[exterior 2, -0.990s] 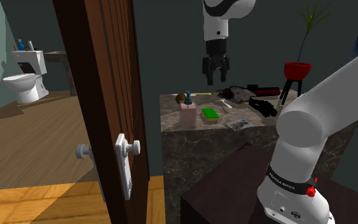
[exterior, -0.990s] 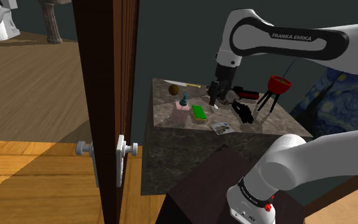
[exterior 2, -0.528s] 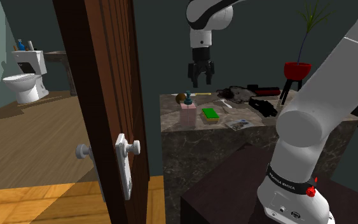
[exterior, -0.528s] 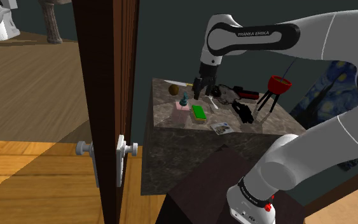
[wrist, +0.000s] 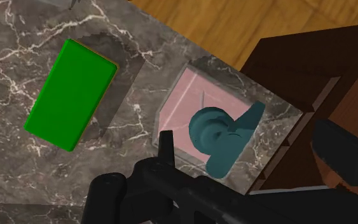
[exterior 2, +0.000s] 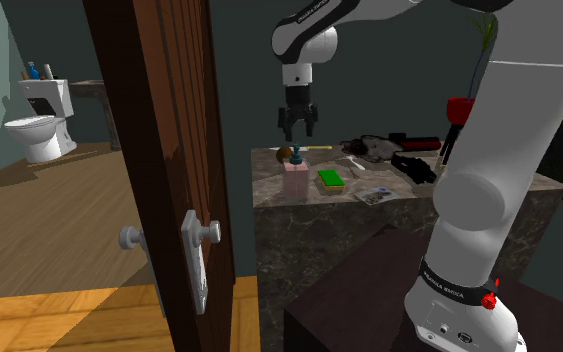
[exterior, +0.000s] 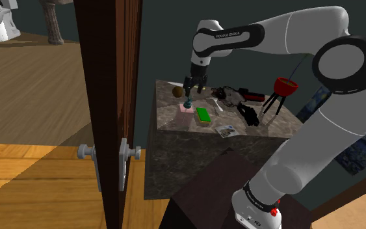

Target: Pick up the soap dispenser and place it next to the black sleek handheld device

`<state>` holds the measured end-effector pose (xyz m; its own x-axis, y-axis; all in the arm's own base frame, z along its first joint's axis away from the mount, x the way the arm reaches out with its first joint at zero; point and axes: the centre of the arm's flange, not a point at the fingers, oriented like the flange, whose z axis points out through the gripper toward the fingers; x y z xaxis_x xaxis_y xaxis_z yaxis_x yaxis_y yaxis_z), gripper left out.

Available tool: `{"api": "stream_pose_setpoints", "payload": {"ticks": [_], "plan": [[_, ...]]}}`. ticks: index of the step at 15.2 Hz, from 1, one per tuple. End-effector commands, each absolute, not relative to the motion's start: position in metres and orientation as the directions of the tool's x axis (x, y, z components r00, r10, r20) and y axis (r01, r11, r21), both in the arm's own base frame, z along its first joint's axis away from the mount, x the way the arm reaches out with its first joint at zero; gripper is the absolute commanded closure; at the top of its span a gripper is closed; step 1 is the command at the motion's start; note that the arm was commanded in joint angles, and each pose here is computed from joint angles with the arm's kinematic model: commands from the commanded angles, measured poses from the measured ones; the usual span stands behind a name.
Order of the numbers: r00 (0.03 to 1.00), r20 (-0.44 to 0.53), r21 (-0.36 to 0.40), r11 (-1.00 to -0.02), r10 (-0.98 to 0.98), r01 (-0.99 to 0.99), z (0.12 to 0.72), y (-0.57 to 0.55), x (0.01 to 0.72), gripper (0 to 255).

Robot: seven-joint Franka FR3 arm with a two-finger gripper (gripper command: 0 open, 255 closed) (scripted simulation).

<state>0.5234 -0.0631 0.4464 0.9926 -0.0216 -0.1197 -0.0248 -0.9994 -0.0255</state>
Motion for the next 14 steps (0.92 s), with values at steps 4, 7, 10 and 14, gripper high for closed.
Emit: {"api": "stream_pose_setpoints", "payload": {"ticks": [4,7,10,14], "plan": [[0.993,-0.111,-0.023,-0.999,-0.033,-0.036,0.424,-0.069,0.552,0],[0.993,-0.111,-0.023,-0.999,-0.033,-0.036,0.409,-0.069,0.550,0],[0.993,-0.111,-0.023,-0.999,-0.033,-0.036,0.395,-0.069,0.549,0],[0.993,-0.111,-0.023,-0.999,-0.033,-0.036,0.395,-0.069,0.549,0]]}}
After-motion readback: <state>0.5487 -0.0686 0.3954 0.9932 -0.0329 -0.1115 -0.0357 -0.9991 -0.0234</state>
